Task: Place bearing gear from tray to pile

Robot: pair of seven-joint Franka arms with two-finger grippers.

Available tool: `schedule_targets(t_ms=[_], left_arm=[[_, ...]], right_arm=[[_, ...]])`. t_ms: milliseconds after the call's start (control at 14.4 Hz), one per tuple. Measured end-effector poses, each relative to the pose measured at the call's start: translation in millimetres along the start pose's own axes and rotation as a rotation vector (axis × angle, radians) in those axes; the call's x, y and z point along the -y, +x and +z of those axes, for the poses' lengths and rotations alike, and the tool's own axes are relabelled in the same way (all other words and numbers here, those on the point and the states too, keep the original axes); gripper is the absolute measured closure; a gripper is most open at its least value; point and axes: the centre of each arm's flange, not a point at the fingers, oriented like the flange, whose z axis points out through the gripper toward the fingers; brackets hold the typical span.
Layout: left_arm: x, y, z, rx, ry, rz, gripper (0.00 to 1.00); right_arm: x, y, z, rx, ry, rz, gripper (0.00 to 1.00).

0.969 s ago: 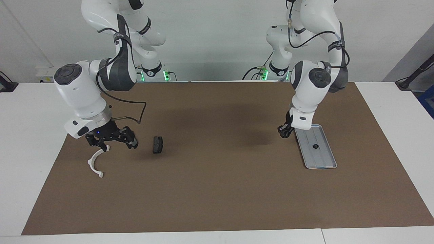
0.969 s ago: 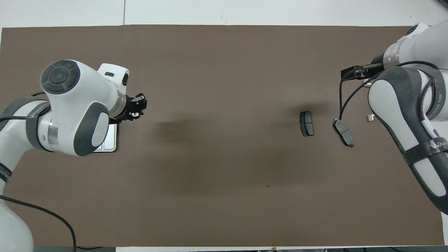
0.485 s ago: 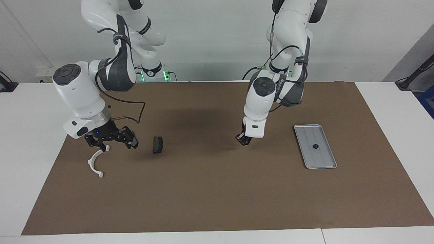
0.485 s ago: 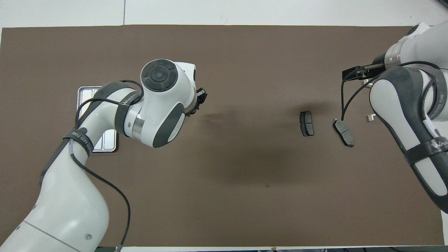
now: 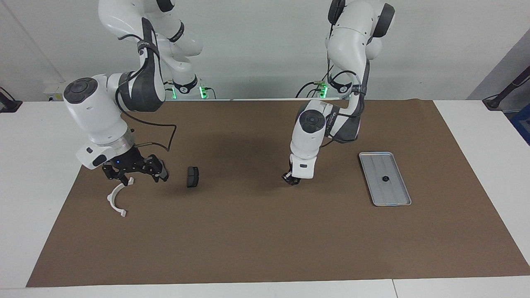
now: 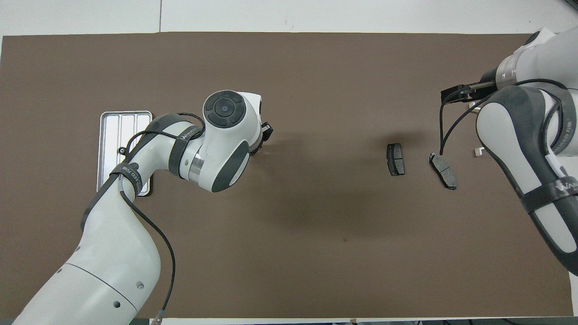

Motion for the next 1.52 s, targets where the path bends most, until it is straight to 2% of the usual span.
schedule_targets(t_ms=[208,554,623,692,831,1108,1315,1523], left_arm=[[3.3,-5.9,11.6,-0.003,-0.005,0.007,0.65],[5.6,-9.3,12.0,-0.008,-0.011,0.011,0.65],[5.8,-9.6,12.3,-0.008,-0.010,0.011,0.60],[5.9,-9.8,12.4,-0.007,-0.009,0.012,0.60],[7.0,-9.6,12.4,-0.004,0.000,0.011,0.46],[11.9,5.9,-3.8,-0.011,0.001,-0.014,0.01],[34.6,32.0,-27.5,-0.003,0.029,-0.041,0.00],[81.7,76.8,-60.2,0.009,0.051,0.042,0.00]], right_arm=[[10.8,0.9,0.4,0.000,0.005,-0.009,0.00],[111.3,6.4,-9.0,-0.019,0.026,-0.009,0.00],[121.3,6.4,-10.6,-0.022,0.029,-0.014,0.00],[128.5,5.9,-11.1,-0.023,0.030,-0.016,0.00],[144.1,4.5,-11.6,-0.023,0.032,-0.019,0.00],[149.7,3.1,-10.0,-0.019,0.019,-0.033,0.00],[148.1,-2.7,-4.7,0.035,0.003,-0.050,0.00],[172.4,-10.2,-4.8,0.075,0.003,-0.084,0.00]])
